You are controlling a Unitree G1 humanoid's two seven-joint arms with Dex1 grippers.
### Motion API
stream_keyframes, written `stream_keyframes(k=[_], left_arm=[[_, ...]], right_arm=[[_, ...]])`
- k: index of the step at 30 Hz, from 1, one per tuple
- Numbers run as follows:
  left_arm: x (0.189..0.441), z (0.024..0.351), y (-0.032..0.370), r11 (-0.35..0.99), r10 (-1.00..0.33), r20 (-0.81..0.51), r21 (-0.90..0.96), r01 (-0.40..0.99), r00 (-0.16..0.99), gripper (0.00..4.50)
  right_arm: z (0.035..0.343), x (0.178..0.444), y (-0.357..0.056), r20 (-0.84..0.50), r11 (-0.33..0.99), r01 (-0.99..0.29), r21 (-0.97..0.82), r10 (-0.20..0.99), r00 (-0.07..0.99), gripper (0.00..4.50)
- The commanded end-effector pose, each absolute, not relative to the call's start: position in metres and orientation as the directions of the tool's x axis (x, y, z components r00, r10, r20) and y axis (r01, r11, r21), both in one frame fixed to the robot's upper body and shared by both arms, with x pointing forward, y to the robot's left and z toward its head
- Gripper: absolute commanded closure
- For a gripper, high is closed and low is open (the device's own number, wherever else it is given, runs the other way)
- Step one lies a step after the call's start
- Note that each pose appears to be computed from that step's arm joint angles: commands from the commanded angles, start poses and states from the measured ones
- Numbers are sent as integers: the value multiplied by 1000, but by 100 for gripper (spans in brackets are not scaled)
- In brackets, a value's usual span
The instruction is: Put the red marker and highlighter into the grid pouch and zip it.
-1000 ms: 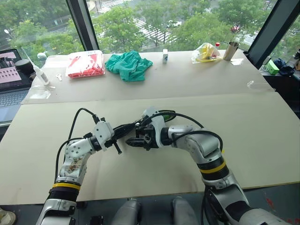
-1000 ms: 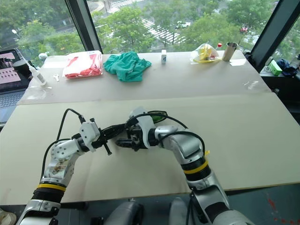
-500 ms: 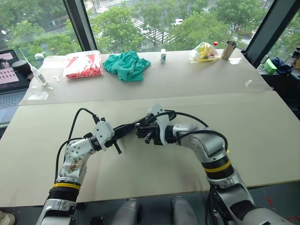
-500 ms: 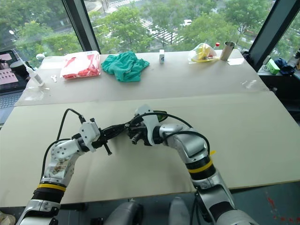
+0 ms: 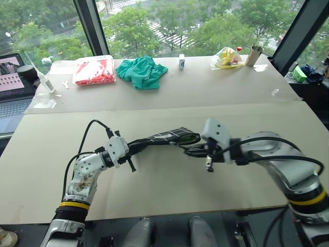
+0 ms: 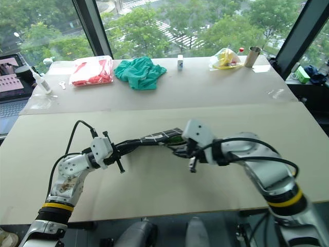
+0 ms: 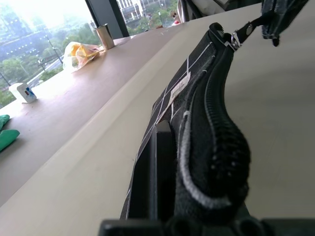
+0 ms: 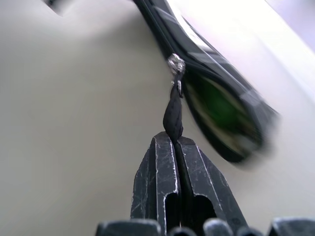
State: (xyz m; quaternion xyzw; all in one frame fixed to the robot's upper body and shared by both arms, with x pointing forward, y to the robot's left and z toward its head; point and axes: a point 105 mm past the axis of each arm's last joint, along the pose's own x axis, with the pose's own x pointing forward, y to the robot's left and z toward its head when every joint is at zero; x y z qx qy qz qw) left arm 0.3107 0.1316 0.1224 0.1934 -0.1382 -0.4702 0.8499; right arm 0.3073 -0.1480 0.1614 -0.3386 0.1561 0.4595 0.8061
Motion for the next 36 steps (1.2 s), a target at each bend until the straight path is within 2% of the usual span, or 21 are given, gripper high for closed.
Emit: stream_keyframes(k=[1,4,6,7,8,13,17,19,24,26,28,30,36], left_arm=[[315,132,145,525,-825,83,476,705,559,450],[317,134,146,525,-825,83,481,703,559,450],[317,135,147,525,-825,84,483,701,559,450],[318,136,148,524,-825,84,484,700,559,450],[318,136,148,522,-826,83,486,701,558,450],[316,135,140,489,-848,74,494,719,525,450],[313,132,132,432,-876,44,512,742,479,450],[311,129,130,398,-890,22,523,754,455,450],[308,117,127,245,-932,-72,594,766,355,450],[311,117,128,197,-940,-93,635,747,327,380],[316,117,129,167,-945,-106,658,734,310,330],[319,115,126,121,-955,-124,667,735,270,256],[323,122,118,41,-975,-119,737,675,189,48]], right_arm=[[174,326,-185,-563,351,-764,-541,524,639,442],[173,333,-210,-587,351,-741,-573,455,670,442],[173,334,-212,-579,348,-739,-577,463,671,385],[175,334,-207,-566,349,-744,-570,490,663,375],[177,333,-200,-546,354,-748,-561,521,656,332],[184,326,-167,-446,427,-809,-404,680,582,176],[184,318,-177,-423,497,-832,-247,717,554,30],[188,313,-182,-402,511,-836,-197,736,545,30],[229,286,-192,-217,499,-859,-116,831,512,30],[230,273,-201,-210,509,-853,-116,827,522,26],[223,262,-208,-232,528,-843,-106,811,537,26],[216,255,-215,-248,566,-819,-92,784,569,26],[207,253,-212,-249,600,-795,-89,759,601,26]])
